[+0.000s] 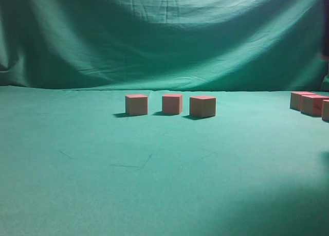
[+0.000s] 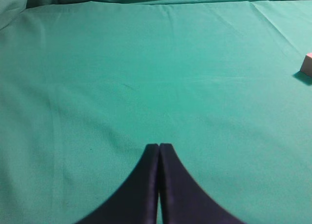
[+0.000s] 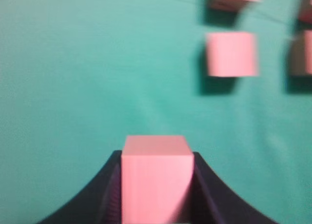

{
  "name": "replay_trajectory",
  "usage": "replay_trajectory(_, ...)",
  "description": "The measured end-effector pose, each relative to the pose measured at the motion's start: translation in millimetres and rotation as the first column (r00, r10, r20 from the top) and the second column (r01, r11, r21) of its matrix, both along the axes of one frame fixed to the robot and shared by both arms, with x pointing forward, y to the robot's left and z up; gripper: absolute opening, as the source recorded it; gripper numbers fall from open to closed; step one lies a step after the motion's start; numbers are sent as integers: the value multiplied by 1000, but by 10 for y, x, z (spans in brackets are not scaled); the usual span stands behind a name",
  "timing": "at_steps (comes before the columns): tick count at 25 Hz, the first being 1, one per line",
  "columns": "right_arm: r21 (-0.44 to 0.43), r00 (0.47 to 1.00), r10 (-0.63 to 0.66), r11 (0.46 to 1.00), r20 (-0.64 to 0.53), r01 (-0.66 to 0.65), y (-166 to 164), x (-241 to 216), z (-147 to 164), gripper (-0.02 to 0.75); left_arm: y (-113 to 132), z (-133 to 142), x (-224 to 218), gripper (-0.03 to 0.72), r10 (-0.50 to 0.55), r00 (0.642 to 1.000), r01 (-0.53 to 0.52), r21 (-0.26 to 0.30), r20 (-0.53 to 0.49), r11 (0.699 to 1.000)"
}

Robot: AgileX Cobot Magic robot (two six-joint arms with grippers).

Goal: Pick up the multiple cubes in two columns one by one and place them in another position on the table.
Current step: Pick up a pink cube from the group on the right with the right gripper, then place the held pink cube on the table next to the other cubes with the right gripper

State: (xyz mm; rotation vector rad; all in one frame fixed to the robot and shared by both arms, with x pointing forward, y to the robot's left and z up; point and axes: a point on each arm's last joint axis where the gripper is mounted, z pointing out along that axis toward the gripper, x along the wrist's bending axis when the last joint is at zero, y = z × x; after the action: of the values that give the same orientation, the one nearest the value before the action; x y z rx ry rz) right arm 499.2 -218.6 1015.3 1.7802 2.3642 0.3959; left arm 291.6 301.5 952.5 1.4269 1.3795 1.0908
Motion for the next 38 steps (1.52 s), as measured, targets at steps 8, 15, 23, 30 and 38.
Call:
replay_trajectory(8, 118, 975, 222, 968, 16, -222, 1048, -250, 463, 259, 0, 0, 0, 0, 0, 1000, 0, 0, 0, 1000)
replay_trajectory(15, 165, 959, 283, 945, 20, -282, 1786, -53, 455, 259, 0, 0, 0, 0, 0, 1000, 0, 0, 0, 1000)
replay_trajectory(23, 124, 942, 328, 940, -69, -318, 2393, 261, 54, 259, 0, 0, 0, 0, 0, 1000, 0, 0, 0, 1000)
replay_trajectory(30, 59, 985, 162, 986, -55, -158, 2606, 599, -191, 259, 0, 0, 0, 0, 0, 1000, 0, 0, 0, 1000)
replay_trajectory(38, -32, 992, -41, 999, -119, 38, 2676, 749, -456, 259, 0, 0, 0, 0, 0, 1000, 0, 0, 0, 1000)
